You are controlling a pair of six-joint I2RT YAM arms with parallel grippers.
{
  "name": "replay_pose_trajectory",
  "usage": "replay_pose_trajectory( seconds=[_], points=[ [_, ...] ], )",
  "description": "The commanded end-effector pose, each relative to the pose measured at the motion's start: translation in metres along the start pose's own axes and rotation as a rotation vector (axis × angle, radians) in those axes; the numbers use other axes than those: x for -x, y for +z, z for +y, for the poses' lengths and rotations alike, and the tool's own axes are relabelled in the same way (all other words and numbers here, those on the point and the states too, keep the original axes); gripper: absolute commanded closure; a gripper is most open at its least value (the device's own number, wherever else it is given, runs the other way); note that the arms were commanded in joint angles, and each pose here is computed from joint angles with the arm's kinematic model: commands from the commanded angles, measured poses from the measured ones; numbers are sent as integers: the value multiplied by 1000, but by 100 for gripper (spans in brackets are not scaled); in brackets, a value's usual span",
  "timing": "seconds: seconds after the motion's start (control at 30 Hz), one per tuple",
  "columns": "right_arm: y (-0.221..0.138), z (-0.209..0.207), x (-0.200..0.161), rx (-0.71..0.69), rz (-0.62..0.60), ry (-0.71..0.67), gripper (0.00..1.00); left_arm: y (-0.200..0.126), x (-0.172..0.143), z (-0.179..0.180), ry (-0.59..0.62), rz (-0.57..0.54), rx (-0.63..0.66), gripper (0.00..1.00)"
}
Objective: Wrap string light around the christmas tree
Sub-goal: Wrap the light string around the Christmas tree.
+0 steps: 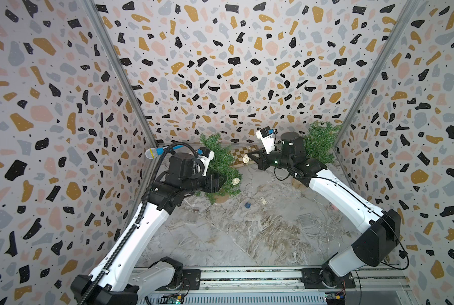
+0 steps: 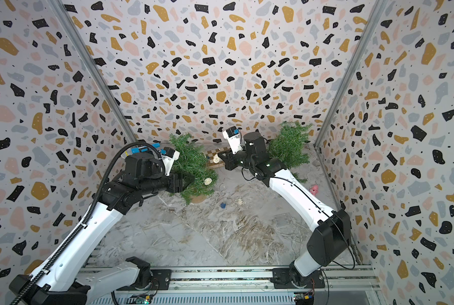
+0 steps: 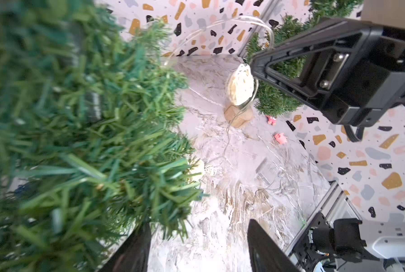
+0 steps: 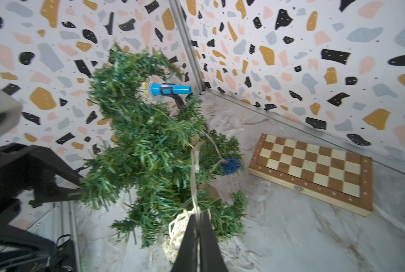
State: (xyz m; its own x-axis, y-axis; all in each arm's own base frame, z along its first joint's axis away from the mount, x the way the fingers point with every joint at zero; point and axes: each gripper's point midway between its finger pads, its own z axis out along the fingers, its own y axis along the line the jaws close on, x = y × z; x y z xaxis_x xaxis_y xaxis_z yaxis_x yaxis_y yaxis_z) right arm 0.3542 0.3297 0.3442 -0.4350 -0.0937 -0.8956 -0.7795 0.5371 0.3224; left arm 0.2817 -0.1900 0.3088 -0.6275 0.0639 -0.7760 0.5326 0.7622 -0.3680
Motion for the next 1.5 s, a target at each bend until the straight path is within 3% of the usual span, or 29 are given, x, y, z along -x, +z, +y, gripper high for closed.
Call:
replay_pose_trajectory(
  seconds=[0.0,0.13,0.23,0.37,0.47,0.63,0.73,0.87,1.07,1.3,1.47],
  points=[
    [-14,38,17,146,-28,40,94,9,2,-11,83,-13,-30,36],
    [-19,59,24,196,-46,30,94,22,1,-39,173,-32,-121,32],
    [-24,69,31,223,-68,27,94,33,8,-55,222,-132,-205,22],
    [-25,73,32,246,-71,35,94,47,26,-61,231,-243,-246,19],
    [-26,80,32,296,-85,40,94,68,37,-50,179,-247,-197,33],
    [-22,80,31,311,-93,61,94,77,47,-60,101,-299,-264,53],
    [-19,71,28,288,-91,69,93,76,25,-65,70,-239,-315,77],
    [-14,61,18,273,-78,90,93,62,-14,-61,10,-180,-329,92],
    [-6,58,9,280,-61,116,87,30,-24,-54,6,-134,-232,96],
    [-5,49,-7,237,-44,120,63,23,-57,-34,-25,40,-104,100],
    [-3,41,-19,207,-33,131,46,8,-74,-16,-58,92,-29,100]
  ],
)
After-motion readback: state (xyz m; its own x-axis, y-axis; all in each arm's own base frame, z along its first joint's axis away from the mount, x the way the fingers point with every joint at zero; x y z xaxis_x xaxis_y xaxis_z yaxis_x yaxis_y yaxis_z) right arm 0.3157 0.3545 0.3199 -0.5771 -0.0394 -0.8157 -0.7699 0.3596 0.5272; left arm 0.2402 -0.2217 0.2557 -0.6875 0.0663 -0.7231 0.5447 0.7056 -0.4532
